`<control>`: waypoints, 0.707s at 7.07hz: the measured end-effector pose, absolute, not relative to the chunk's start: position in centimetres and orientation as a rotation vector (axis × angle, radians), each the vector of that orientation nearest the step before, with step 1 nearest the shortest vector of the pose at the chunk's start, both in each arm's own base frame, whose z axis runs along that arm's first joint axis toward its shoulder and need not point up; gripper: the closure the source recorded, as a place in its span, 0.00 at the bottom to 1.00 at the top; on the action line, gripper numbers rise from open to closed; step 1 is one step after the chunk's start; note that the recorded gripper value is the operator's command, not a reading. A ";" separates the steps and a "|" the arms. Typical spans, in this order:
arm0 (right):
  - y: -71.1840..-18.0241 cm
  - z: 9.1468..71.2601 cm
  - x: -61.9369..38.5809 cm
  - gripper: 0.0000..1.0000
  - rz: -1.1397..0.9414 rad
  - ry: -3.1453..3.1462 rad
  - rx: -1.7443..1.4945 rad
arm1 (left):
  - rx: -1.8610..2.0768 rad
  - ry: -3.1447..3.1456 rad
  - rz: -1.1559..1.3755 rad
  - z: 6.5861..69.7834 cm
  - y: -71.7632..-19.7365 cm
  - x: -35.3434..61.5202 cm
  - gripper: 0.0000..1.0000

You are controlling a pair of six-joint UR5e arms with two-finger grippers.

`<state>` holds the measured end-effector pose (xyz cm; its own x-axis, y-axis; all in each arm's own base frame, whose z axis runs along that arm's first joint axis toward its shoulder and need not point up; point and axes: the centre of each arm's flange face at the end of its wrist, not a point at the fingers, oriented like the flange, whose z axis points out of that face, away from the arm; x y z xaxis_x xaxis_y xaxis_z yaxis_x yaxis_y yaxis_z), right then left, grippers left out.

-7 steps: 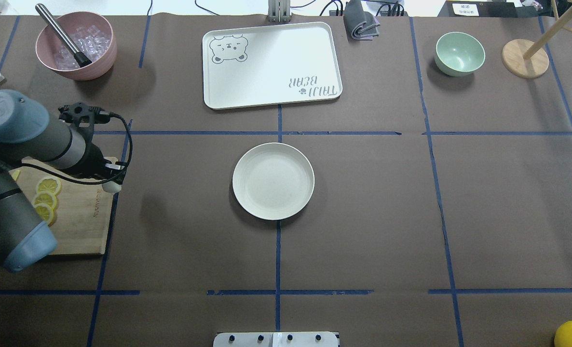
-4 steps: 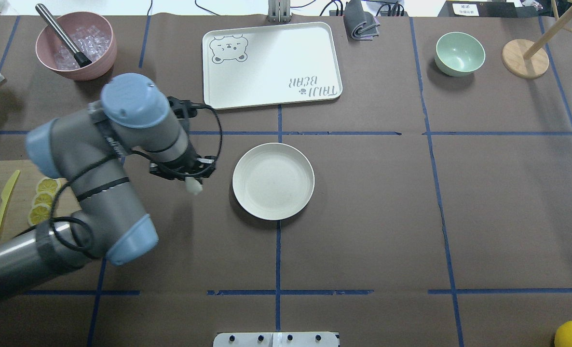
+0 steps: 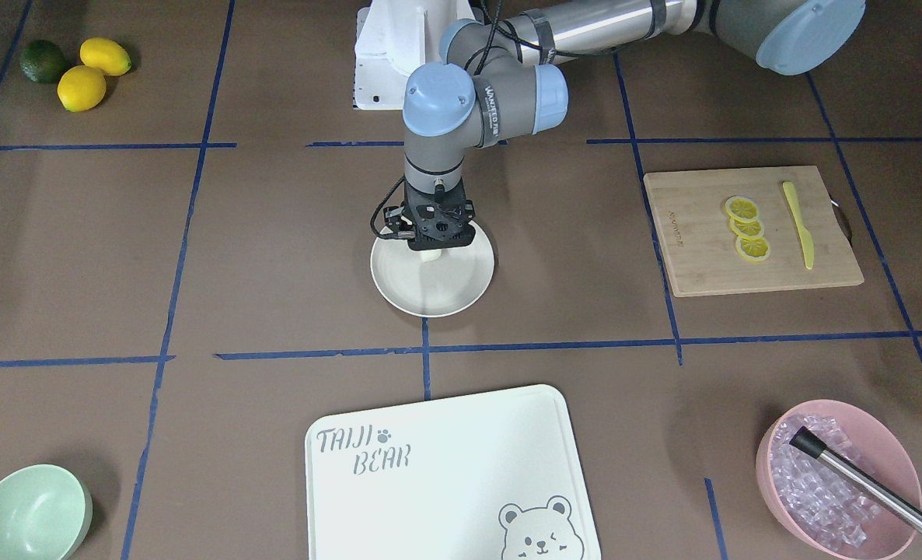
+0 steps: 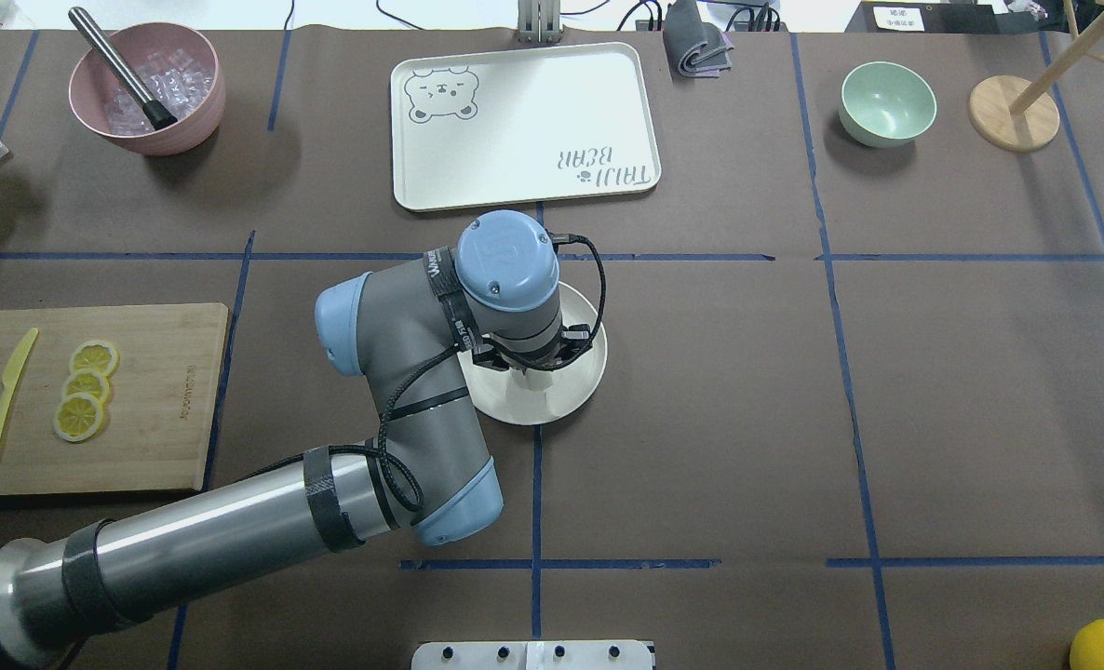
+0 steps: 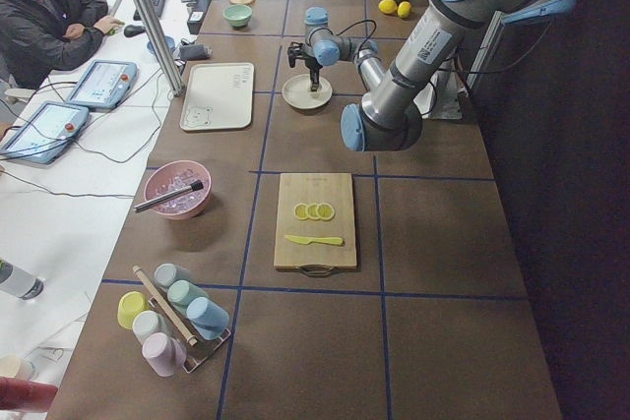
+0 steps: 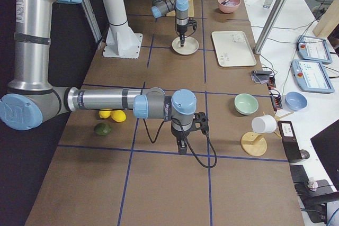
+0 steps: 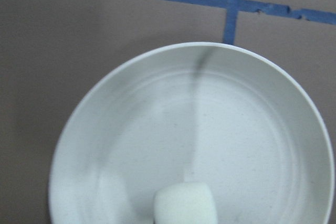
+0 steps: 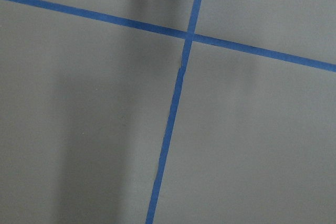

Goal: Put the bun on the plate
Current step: 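Carry the bun with the left gripper and lower it onto the plate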

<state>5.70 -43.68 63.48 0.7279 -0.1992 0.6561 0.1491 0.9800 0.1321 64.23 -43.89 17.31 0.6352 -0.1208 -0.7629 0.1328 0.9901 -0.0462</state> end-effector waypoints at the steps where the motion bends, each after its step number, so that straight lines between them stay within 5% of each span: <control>1: -43.7 63.5 5.7 0.00 -0.192 -0.731 0.072 | 0.021 0.868 -0.144 17.7 -43.7 64.8 0.06; 5: -43.7 63.5 5.7 0.00 -0.192 -0.731 0.072 | 0.033 0.881 -0.146 17.1 -44.1 63.9 0.00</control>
<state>5.70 -43.69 63.48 0.7279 -0.1993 0.6561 0.1491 0.9799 0.1322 63.85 -44.14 17.07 0.6268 -0.1136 -0.7708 0.1406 0.9896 -0.0315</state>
